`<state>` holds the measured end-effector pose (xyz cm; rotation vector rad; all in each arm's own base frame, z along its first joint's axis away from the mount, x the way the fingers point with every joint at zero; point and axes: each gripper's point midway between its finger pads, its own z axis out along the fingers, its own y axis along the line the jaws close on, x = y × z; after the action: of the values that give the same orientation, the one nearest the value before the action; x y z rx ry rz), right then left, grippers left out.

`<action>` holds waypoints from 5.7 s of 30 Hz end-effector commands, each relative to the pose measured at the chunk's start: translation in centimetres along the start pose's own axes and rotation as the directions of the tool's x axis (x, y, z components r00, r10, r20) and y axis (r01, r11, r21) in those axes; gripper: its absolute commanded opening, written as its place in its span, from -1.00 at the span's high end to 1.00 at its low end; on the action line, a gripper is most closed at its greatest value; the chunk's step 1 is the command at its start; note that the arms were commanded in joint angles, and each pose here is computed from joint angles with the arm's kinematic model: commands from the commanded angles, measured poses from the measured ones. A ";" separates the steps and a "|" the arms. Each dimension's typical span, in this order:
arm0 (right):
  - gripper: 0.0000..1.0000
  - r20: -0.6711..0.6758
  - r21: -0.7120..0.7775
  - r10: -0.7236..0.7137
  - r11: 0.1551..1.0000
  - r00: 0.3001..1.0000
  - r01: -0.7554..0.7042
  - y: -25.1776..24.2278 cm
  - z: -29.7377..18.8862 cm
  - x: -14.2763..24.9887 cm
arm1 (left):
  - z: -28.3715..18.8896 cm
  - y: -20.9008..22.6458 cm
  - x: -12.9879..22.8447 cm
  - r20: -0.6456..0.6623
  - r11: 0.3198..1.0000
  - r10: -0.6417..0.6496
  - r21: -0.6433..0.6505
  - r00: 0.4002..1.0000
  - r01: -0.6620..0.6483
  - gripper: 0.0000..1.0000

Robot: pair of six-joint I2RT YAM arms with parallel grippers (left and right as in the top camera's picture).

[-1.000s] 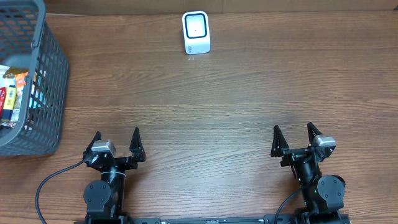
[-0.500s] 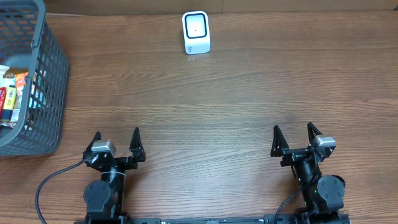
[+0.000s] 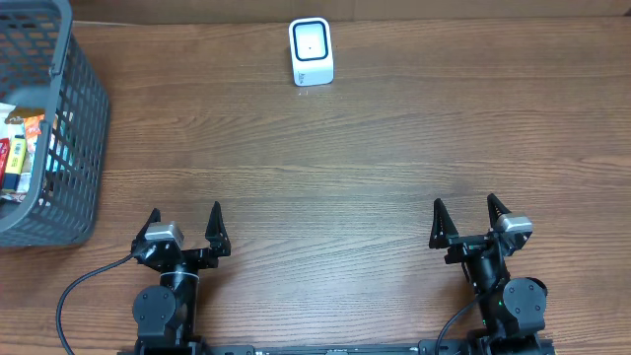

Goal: Scan the item barcode

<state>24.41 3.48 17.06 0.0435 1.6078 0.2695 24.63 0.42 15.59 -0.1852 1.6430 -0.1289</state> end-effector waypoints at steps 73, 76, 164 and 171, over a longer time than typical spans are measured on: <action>-1.00 0.007 0.004 0.001 1.000 1.000 -0.001 -0.2 0.0 0.1 | -0.1 0.5 -2.0 0.088 0.999 0.010 -0.037 0.996 -0.006 -0.99; -1.00 0.007 0.004 0.001 1.000 1.000 -0.001 -0.2 0.0 0.1 | -0.4 0.5 -3.8 0.164 0.999 0.006 -0.043 0.986 0.001 -1.00; -1.00 0.007 0.004 0.001 1.000 1.000 -0.001 -0.2 0.0 0.1 | 1.2 -4.2 -59.9 0.493 0.787 0.573 -0.555 0.654 -0.270 -0.99; -1.00 0.007 0.004 0.001 1.000 1.000 -0.001 -0.2 0.0 0.1 | 11.4 4.1 -51.6 0.177 0.767 0.480 -0.560 0.859 -0.313 -1.00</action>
<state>24.41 3.48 17.06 0.0438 1.6078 0.2698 38.04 12.12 66.84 -0.1406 1.2612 0.6684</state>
